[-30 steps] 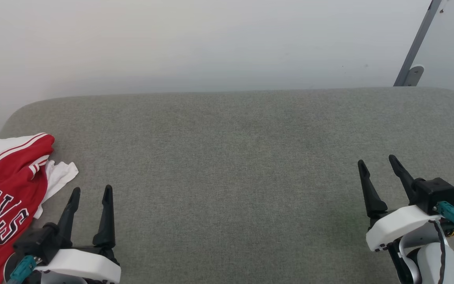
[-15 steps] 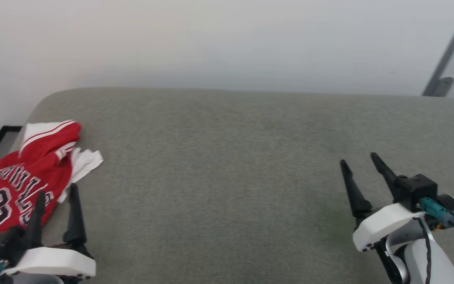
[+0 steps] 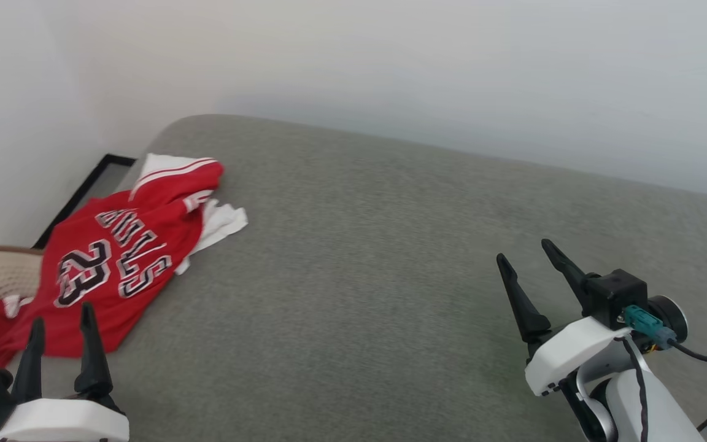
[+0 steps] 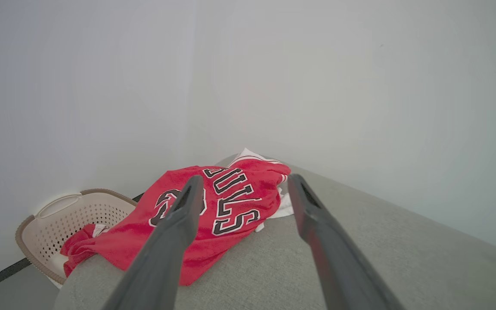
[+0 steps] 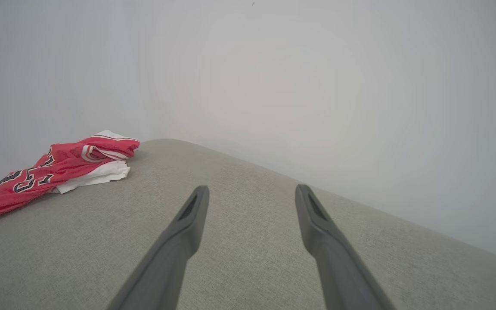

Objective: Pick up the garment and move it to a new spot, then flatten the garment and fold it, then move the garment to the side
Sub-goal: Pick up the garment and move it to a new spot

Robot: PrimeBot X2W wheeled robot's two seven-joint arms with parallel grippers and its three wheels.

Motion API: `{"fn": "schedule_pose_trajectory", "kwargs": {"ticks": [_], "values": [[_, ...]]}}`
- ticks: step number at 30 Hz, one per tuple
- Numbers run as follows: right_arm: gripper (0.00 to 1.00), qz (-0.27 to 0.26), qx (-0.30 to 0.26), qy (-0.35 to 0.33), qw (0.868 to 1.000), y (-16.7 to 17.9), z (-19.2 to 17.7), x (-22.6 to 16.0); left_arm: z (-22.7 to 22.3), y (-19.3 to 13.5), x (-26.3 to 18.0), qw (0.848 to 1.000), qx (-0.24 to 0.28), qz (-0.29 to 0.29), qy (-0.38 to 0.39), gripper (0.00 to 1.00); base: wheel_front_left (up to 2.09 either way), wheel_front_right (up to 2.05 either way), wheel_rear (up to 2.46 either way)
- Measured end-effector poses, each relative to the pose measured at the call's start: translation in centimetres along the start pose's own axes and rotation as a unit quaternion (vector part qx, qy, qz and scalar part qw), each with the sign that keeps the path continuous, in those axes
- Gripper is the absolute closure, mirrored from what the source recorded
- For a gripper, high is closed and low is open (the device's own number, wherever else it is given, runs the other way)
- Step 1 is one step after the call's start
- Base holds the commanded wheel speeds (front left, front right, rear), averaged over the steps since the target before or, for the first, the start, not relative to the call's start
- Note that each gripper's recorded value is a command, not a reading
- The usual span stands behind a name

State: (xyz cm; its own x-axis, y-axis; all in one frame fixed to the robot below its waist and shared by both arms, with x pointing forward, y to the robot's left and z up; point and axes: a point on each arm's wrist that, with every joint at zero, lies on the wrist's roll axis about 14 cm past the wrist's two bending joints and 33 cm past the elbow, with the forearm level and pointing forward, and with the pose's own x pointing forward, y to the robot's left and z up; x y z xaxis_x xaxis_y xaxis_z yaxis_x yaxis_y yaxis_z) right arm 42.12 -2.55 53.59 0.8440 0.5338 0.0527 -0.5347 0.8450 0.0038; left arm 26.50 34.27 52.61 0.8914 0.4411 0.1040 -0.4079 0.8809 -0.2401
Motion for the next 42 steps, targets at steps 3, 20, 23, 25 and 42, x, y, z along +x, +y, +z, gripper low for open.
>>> {"fn": "schedule_pose_trajectory", "kwargs": {"ticks": [3,20,23,25,42], "values": [[0.0,0.014,0.0,-0.001,1.0,0.9,0.1,0.5,0.2,0.9,-0.6,1.0,0.0,0.014,-0.002,0.0,0.0,0.0,0.0],[0.0,0.057,0.009,0.007,0.998,3.6,-0.8,2.6,0.2,4.1,-2.5,0.997,-0.008,0.072,0.006,0.0,0.0,0.0,0.0],[0.0,0.051,0.011,0.007,0.999,3.0,-0.9,2.9,0.1,3.9,-1.8,0.997,-0.007,0.072,0.01,0.0,0.0,0.0,0.0],[0.0,0.046,0.014,0.009,0.999,2.6,-1.1,2.9,0.2,3.6,-1.0,0.998,-0.004,0.066,0.012,0.0,0.0,0.0,0.0],[0.0,-0.001,0.012,0.016,1.0,-3.2,-2.9,5.0,-1.7,1.5,11.0,0.995,0.028,0.024,0.097,0.0,0.0,0.0,0.0]]}}
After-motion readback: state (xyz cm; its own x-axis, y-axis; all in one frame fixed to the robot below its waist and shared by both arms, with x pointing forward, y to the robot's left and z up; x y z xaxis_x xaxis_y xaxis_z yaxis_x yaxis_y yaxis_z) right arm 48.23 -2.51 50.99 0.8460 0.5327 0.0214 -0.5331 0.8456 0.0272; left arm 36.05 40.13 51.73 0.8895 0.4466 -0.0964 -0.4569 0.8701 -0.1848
